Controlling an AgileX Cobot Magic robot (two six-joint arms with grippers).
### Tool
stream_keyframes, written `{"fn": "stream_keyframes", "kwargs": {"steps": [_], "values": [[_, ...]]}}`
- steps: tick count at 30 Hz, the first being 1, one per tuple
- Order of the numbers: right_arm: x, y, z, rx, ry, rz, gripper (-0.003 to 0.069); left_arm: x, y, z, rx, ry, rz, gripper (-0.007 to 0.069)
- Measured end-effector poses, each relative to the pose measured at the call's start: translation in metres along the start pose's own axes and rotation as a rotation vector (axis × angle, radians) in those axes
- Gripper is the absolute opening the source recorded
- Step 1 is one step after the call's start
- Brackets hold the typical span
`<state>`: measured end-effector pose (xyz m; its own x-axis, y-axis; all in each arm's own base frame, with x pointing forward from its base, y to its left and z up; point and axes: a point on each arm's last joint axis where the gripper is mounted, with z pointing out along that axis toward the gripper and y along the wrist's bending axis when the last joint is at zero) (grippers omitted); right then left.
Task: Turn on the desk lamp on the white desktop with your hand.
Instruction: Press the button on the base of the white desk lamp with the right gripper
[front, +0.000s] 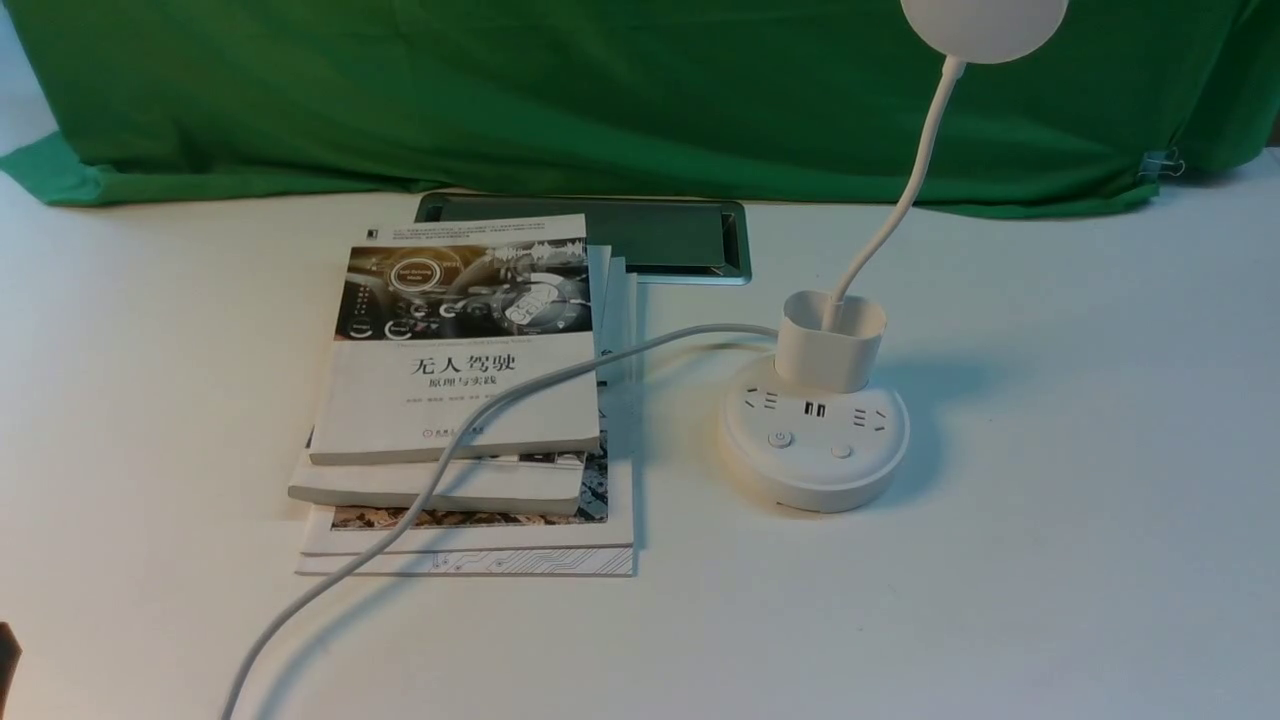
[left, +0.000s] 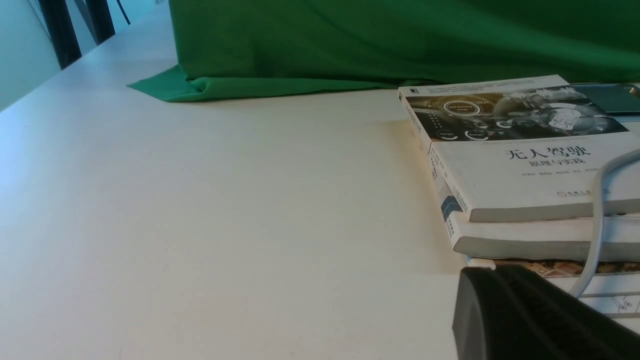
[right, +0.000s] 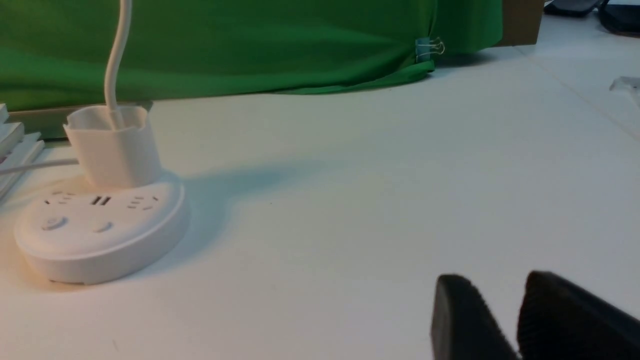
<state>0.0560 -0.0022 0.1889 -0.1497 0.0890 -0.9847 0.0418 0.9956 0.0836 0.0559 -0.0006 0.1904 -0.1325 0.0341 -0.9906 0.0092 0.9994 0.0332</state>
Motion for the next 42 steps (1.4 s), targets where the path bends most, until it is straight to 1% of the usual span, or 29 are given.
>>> {"fn": "stream_keyframes", "kwargs": {"steps": [8,9,10,11,12,15,18,20,23,26,27,31,33,34,35,36,41,42], "values": [[0.0000,0.0000,0.0000,0.000,0.000,0.004,0.0238,0.0000,0.0000,0.0000,0.000,0.000,0.000,0.0021],[0.0000,0.0001,0.0000,-0.001,0.000,0.021,0.0238,0.0000,0.0000,0.0000,0.000,0.000,0.000,0.0021],[-0.0001,0.0005,0.0000,-0.005,-0.001,0.070,0.0238,0.0000,0.0000,0.0000,0.000,0.000,0.000,0.0021],[-0.0002,0.0012,0.0000,-0.013,-0.002,0.156,0.0238,0.0000,0.0000,0.0000,0.000,0.000,0.000,0.0021],[-0.0002,0.0016,0.0000,-0.017,0.000,0.200,0.0238,0.0000,0.0000,0.0000,0.000,0.000,0.000,0.0021],[-0.0006,0.0055,-0.0002,-0.060,0.016,0.731,0.0238,0.0000,0.0000,0.0000,0.000,0.000,0.000,0.0021],[-0.0012,0.0065,-0.0002,-0.073,0.024,1.015,0.0238,0.0000,0.0000,0.0000,0.000,0.000,0.000,0.0021],[-0.0017,0.0068,-0.0003,-0.077,0.026,1.127,0.0238,0.0000,0.0000,0.0000,0.000,0.000,0.000,0.0021],[-0.0018,0.0068,-0.0003,-0.078,0.026,1.150,0.0238,0.0000,0.0000,0.0000,0.000,0.000,0.000,0.0021],[-0.0028,0.0066,-0.0003,-0.083,0.013,1.120,0.0238,0.0000,0.0000,0.0000,0.000,0.000,0.000,0.0021],[-0.0034,0.0065,-0.0003,-0.085,0.005,1.089,0.0238,0.0000,0.0000,0.0000,0.000,0.000,0.000,0.0021],[-0.0037,0.0064,-0.0003,-0.085,0.000,1.042,0.0238,0.0000,0.0000,0.0000,0.000,0.000,0.000,0.0021],[-0.0037,0.0064,-0.0003,-0.085,-0.003,0.983,0.0238,0.0000,0.0000,0.0000,0.000,0.000,0.000,0.0021],[-0.0037,0.0064,-0.0003,-0.085,-0.005,0.929,0.0238,0.0000,0.0000,0.0000,0.000,0.000,0.000,0.0021],[-0.0037,0.0064,-0.0003,-0.084,-0.005,0.919,0.0238,0.0000,0.0000,0.0000,0.000,0.000,0.000,0.0021],[-0.0037,0.0064,-0.0003,-0.084,-0.008,0.857,0.0238,0.0000,0.0000,0.0000,0.000,0.000,0.000,0.0021],[-0.0043,0.0063,-0.0003,-0.085,-0.017,0.795,0.0230,0.0000,0.0000,0.0000,0.000,0.000,0.000,0.0021],[-0.0044,0.0063,-0.0003,-0.085,-0.019,0.785,0.0216,0.0000,0.0000,0.0000,0.000,0.000,0.000,0.0021]]}}
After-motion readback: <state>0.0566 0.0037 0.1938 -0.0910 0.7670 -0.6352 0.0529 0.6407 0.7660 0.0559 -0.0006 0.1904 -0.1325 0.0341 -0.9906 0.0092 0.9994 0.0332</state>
